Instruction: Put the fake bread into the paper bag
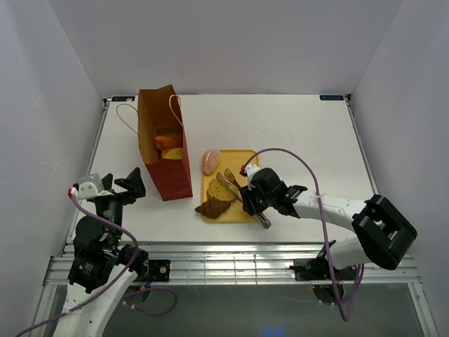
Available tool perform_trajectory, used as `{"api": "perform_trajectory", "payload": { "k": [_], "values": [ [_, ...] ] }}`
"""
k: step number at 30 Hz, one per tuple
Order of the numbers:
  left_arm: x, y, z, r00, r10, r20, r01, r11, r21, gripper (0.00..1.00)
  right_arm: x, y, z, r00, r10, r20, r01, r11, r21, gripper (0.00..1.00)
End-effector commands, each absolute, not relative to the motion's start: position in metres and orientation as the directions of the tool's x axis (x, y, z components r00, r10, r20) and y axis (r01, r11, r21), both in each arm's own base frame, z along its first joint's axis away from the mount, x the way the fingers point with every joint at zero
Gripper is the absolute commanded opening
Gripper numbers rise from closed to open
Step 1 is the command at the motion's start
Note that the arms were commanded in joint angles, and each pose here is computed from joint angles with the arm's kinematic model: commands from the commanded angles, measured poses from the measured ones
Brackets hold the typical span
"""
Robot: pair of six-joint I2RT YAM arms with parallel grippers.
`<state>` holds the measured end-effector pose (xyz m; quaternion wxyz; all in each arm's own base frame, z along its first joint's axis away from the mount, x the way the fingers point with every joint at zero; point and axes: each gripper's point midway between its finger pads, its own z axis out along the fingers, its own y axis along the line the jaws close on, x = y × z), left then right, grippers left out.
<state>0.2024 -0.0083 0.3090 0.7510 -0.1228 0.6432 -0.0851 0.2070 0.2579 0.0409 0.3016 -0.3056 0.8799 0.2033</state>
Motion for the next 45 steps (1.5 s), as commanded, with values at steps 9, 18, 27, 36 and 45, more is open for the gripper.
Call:
{"api": "perform_trajectory", "payload": {
  "k": [9,18,27,36,45],
  "values": [
    [0.205,-0.011,0.302,0.136,-0.276,-0.952,-0.025,0.959,-0.281,0.98,0.216,0.263,0.125,-0.520,-0.374,-0.767,-0.704,0.697,0.137,0.49],
    [0.205,-0.011,0.301,0.135,-0.275,-0.952,-0.028,0.959,-0.281,0.98,0.199,0.262,0.148,-0.488,-0.377,-0.788,-0.750,0.642,0.158,0.49],
    [0.206,-0.011,0.300,0.130,-0.272,-0.953,-0.034,0.960,-0.279,0.98,0.166,0.266,0.158,-0.440,-0.419,-0.794,-0.820,0.549,0.165,0.46],
    [0.206,-0.009,0.300,0.129,-0.271,-0.954,-0.043,0.960,-0.278,0.98,0.144,0.261,0.149,-0.428,-0.512,-0.745,-0.841,0.528,0.120,0.46],
    [0.208,-0.011,0.299,0.121,-0.267,-0.956,-0.040,0.961,-0.273,0.98,0.135,0.255,0.133,-0.456,-0.551,-0.699,-0.817,0.570,0.083,0.47]
  ]
}}
